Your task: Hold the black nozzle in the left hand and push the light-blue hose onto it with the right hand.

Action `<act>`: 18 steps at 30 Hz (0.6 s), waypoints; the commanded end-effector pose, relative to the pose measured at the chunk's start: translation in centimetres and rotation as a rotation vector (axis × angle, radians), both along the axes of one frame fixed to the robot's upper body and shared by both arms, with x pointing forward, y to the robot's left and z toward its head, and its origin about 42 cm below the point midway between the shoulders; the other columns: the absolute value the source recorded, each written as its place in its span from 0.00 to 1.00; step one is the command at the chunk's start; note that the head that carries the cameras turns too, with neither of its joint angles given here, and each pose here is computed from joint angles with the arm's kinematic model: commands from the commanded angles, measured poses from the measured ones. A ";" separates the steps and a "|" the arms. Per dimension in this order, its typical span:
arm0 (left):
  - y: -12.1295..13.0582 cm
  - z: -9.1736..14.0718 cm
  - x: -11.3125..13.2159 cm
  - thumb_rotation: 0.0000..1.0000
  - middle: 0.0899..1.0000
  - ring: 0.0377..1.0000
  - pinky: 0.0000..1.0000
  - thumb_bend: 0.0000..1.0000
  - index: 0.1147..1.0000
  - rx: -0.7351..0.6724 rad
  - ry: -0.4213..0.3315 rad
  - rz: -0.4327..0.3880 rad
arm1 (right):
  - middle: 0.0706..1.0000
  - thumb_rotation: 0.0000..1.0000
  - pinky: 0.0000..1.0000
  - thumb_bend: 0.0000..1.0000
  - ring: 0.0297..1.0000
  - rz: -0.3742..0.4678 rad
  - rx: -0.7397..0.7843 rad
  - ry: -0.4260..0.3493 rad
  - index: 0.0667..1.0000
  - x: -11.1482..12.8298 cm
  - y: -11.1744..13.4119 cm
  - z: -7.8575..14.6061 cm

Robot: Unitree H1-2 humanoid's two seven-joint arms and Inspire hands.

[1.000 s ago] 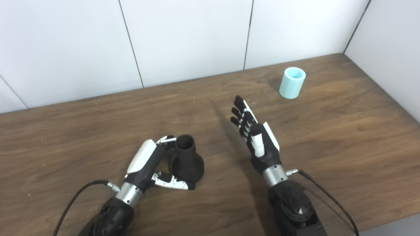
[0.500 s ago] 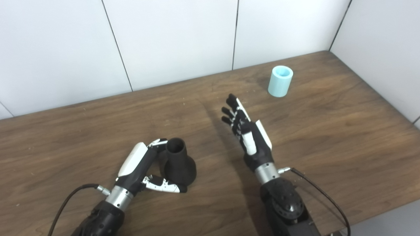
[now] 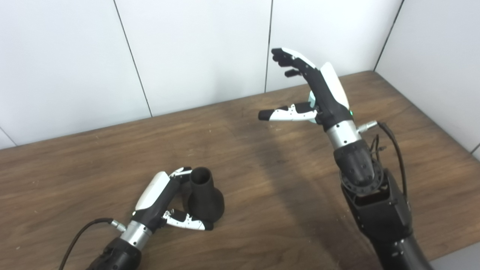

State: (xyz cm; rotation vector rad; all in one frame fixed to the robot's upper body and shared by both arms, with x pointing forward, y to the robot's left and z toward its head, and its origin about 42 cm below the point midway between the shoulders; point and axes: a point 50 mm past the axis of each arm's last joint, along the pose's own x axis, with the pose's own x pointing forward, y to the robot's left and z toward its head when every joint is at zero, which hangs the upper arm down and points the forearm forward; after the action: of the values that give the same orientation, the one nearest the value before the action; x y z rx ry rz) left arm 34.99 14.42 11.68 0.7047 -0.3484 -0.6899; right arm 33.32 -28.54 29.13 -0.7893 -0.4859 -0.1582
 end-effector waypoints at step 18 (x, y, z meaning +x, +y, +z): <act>1.7 -8.7 -5.2 0.00 0.50 0.70 0.90 0.52 0.37 0.164 0.250 0.029 | 0.82 0.31 0.69 0.94 0.81 -0.242 -0.332 -0.119 0.82 3.8 -4.7 9.4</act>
State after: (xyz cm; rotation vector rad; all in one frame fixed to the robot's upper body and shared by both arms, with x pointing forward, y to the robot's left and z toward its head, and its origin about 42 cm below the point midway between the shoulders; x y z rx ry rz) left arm 35.09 14.47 11.73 0.7107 -0.3540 -0.6876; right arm 37.04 -32.76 34.35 -1.1043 -0.4334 -0.2796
